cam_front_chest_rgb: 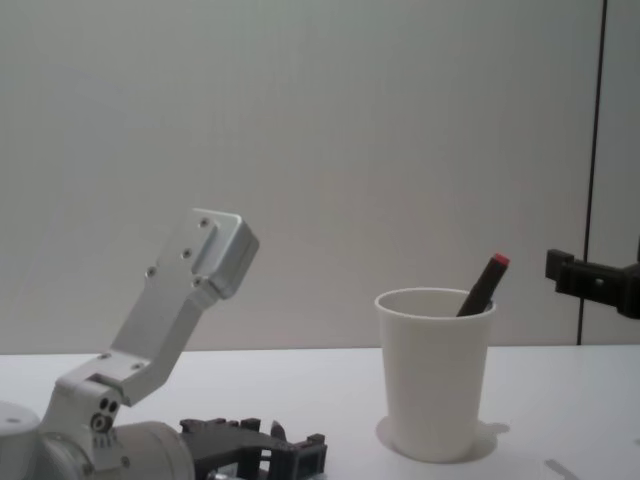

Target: Place the pen into the pen holder.

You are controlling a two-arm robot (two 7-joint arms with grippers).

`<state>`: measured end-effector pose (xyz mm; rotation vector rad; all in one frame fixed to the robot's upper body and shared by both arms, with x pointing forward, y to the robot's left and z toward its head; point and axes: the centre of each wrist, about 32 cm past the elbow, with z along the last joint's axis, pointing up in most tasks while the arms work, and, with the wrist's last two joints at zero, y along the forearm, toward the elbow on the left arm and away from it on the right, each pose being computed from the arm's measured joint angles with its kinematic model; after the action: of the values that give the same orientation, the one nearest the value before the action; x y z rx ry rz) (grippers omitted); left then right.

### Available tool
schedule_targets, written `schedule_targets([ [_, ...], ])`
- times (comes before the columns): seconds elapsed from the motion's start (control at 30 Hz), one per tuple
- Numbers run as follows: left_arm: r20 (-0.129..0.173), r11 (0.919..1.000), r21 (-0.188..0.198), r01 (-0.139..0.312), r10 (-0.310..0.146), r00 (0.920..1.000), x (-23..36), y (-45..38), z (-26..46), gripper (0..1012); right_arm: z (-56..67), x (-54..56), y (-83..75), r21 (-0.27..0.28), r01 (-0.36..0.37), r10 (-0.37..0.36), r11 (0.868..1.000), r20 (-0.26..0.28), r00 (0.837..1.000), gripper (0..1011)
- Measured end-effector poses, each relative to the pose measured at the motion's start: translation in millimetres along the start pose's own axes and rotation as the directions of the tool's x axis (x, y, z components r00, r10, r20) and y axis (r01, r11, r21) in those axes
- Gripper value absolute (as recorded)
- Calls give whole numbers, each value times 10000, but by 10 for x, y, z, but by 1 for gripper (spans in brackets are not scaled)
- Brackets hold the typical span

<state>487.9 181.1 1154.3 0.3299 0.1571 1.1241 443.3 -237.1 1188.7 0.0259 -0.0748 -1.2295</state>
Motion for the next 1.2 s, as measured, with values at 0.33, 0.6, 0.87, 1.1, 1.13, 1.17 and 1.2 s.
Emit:
schedule_targets([
  [0.33,2,10000,13,-4,4,10000,1,-1,-2,588,0,0,0,0,0,0,10000,0,10000,1001],
  [0.6,2,10000,19,-8,8,10000,1,-1,-3,539,0,0,0,0,0,0,10000,0,10000,1001],
  [0.87,2,10000,20,-9,9,10000,1,-1,-3,485,0,0,0,0,0,0,10000,0,10000,1001],
  [1.1,2,10000,19,-10,10,10000,1,-1,-3,441,0,0,0,0,0,0,10000,0,10000,1001],
  [1.13,2,10000,19,-10,10,10000,1,-1,-3,438,0,0,0,0,0,0,10000,0,10000,1001],
  [1.17,3,10000,19,-10,10,10000,1,-1,-3,425,0,0,0,1,1,-1,10000,0,10000,1001],
  [1.2,2,10000,19,-10,10,10000,1,-1,-3,419,0,0,0,0,0,0,10000,0,10000,1001],
])
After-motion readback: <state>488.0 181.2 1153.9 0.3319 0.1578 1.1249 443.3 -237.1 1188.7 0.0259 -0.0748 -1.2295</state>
